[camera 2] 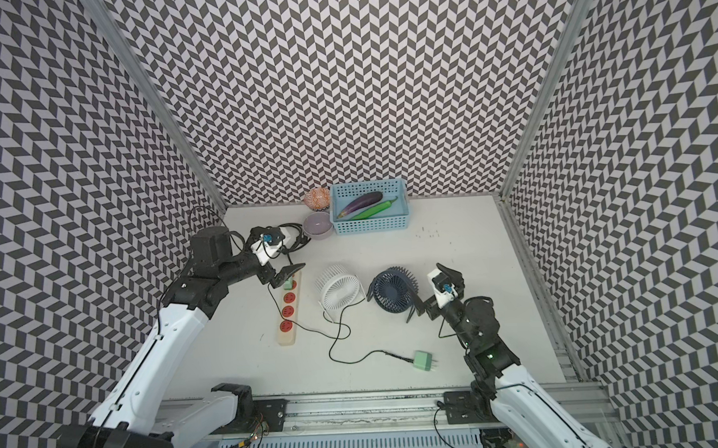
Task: Plug the desk fan into the power strip
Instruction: Pick up the plug from the center of the board.
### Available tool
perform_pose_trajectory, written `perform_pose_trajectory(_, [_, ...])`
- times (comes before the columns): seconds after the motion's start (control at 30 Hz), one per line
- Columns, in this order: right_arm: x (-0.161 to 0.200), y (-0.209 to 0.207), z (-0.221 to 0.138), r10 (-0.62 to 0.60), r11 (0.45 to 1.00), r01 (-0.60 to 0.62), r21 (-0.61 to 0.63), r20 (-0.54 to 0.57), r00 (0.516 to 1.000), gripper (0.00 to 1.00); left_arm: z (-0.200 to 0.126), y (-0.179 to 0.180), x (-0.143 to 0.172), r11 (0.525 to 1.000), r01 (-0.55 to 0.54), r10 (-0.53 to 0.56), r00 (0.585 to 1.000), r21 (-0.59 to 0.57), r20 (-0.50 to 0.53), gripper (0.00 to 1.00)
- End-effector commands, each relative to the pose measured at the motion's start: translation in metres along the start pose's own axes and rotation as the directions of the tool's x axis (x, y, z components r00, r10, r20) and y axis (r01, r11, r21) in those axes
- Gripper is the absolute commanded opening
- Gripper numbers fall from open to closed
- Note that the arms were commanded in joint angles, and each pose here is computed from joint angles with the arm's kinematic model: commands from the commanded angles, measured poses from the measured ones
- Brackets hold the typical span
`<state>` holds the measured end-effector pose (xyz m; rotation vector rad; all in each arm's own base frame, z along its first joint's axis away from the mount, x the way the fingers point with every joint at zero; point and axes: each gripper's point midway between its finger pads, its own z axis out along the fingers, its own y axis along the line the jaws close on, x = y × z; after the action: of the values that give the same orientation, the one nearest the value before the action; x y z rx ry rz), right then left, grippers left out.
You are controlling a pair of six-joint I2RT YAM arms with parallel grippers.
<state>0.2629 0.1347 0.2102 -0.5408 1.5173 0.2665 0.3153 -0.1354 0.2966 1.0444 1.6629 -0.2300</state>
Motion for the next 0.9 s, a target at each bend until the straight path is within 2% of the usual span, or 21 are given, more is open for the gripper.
perform_pose_trajectory(0.0, [-0.005,-0.002,0.0,0.009,1.0,-0.009,0.015,0.023,1.0,1.0,-0.012,0.007,-0.02,0.986,0.152,-0.145,0.984,-0.065,0.107,1.0])
perform_pose_trajectory(0.23, [-0.009,-0.006,0.0,0.019,0.999,-0.02,0.036,0.033,0.999,0.99,-0.027,0.004,-0.003,0.946,0.314,-0.301,0.943,-0.078,0.142,1.0])
perform_pose_trajectory(0.47, [-0.004,-0.007,0.001,0.011,0.999,-0.011,0.045,0.013,1.0,0.99,-0.029,-0.005,0.023,0.935,0.346,-0.335,0.933,-0.078,0.129,1.0])
perform_pose_trajectory(0.6, [-0.004,-0.008,0.003,-0.021,0.999,0.021,0.044,-0.008,1.0,1.0,-0.029,-0.002,0.032,0.908,0.41,-0.394,0.905,-0.085,0.161,1.0])
perform_pose_trajectory(0.7, [-0.01,-0.005,0.006,-0.072,0.997,0.072,0.011,-0.028,0.997,0.99,-0.028,-0.003,0.032,0.904,0.421,-0.402,0.896,-0.072,0.185,1.0])
perform_pose_trajectory(0.87, [-0.011,0.007,0.01,-0.159,0.985,0.152,-0.084,-0.087,0.983,1.0,-0.027,0.001,0.039,0.901,0.418,-0.395,0.9,-0.115,0.182,1.0])
